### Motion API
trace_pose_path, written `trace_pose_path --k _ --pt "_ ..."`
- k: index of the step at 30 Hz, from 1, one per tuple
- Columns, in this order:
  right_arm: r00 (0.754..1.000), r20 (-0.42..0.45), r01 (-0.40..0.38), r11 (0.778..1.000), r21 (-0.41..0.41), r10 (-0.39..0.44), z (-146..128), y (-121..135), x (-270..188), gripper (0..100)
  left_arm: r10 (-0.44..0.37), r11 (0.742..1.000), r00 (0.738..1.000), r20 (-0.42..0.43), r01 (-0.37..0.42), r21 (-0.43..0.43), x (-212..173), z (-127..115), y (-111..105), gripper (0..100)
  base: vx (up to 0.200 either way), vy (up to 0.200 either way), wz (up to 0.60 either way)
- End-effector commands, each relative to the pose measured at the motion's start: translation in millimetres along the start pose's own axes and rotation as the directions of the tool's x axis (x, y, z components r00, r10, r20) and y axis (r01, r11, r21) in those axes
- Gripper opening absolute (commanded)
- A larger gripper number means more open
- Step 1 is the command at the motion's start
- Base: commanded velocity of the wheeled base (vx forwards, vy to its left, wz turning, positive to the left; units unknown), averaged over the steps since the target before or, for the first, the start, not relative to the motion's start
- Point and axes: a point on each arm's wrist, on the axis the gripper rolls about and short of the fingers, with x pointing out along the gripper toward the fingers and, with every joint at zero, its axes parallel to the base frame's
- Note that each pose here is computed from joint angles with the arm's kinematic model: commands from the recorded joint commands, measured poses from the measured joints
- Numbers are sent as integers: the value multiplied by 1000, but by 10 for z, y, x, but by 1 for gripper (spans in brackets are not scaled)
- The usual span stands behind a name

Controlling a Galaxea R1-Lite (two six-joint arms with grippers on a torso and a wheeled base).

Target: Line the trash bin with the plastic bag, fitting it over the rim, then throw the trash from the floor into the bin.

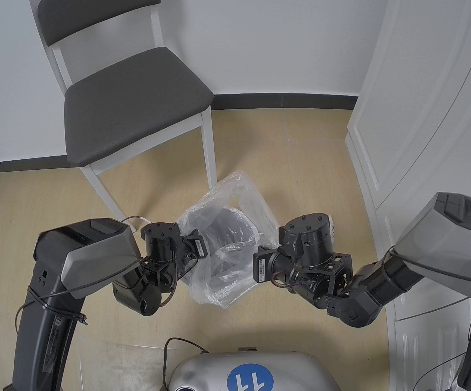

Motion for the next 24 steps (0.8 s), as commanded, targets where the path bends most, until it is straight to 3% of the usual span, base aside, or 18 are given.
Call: trace_pose_path --k 1,6,10,14,16,24 --pt "1000 1 -3 1000 -2 3 -146 26 114 0 -5 1000 1000 11 5 1 -66 133 30 0 0 0 0" --pt "999 40 -16 1000 16 16 -243 62 286 0 -3 1000 999 44 3 1 -142 350 59 0 0 0 0" --pt "996 81 -54 994 94 46 -293 185 387 0 -17 1000 998 62 17 3 -255 525 51 0 0 0 0" --pt "991 95 -107 972 211 89 -365 363 507 0 -48 999 996 70 47 27 -421 705 39 0 0 0 0" --pt "991 99 -112 967 231 91 -381 384 550 0 -48 998 996 69 45 39 -439 712 39 0 0 0 0" --pt "987 128 -138 900 413 93 -463 416 840 0 -45 997 998 54 41 66 -470 685 49 0 0 0 0"
